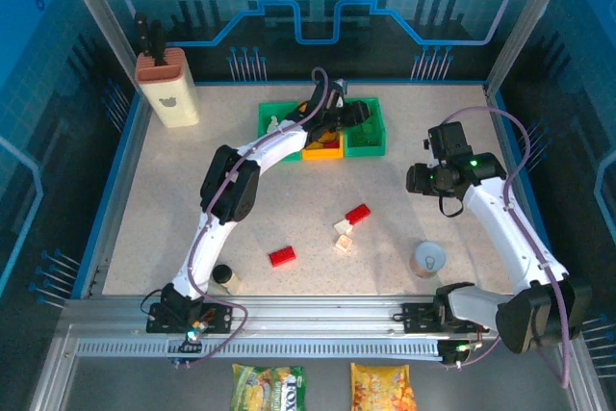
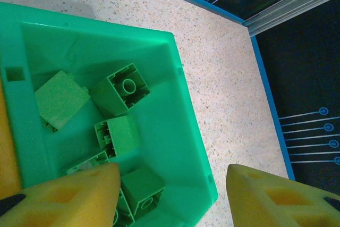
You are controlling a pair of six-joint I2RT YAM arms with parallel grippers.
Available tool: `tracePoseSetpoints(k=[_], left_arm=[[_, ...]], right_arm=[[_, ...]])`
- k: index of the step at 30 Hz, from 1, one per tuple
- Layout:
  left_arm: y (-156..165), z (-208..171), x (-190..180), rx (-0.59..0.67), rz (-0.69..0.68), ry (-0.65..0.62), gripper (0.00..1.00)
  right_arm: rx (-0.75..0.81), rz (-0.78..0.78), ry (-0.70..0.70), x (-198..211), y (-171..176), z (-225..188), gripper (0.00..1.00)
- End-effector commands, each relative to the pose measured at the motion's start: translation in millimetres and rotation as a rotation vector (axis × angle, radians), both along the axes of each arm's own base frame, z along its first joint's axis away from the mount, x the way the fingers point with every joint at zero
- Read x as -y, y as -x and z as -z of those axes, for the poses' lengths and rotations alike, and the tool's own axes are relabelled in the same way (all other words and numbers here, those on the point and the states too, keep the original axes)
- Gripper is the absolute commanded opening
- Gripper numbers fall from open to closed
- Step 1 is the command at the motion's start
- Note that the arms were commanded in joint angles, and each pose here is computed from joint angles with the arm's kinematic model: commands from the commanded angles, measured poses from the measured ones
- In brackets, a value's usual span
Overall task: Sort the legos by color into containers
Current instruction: Place the lego in the container.
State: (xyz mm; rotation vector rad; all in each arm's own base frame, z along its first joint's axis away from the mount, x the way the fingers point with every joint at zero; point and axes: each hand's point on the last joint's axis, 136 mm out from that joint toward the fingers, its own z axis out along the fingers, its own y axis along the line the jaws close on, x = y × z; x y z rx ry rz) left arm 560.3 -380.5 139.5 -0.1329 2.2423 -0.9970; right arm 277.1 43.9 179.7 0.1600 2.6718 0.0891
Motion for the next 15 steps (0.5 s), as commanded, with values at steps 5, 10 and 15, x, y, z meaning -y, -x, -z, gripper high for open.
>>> tracePoseSetpoints(k=[5,10,15], left_arm=[[37.7,-59.4,-17.4,0.055,0.070,-0.090,0.55],[69.2,-51.2,-36.4,-0.011,0.119,-0.195,0.55],[107.2,-36.4,-60.4,-0.086,0.159,-0.287,0.54]], right_arm=[[-0.028,-0.012,-0.052,-9.9,0.4,5.9,0.51],[-0.055,-0.058,-0.047,-26.9,-2.6,15.5,0.51],[-0.090,-0.104,-0.027,-45.5,-3.9,27.9,0.51]])
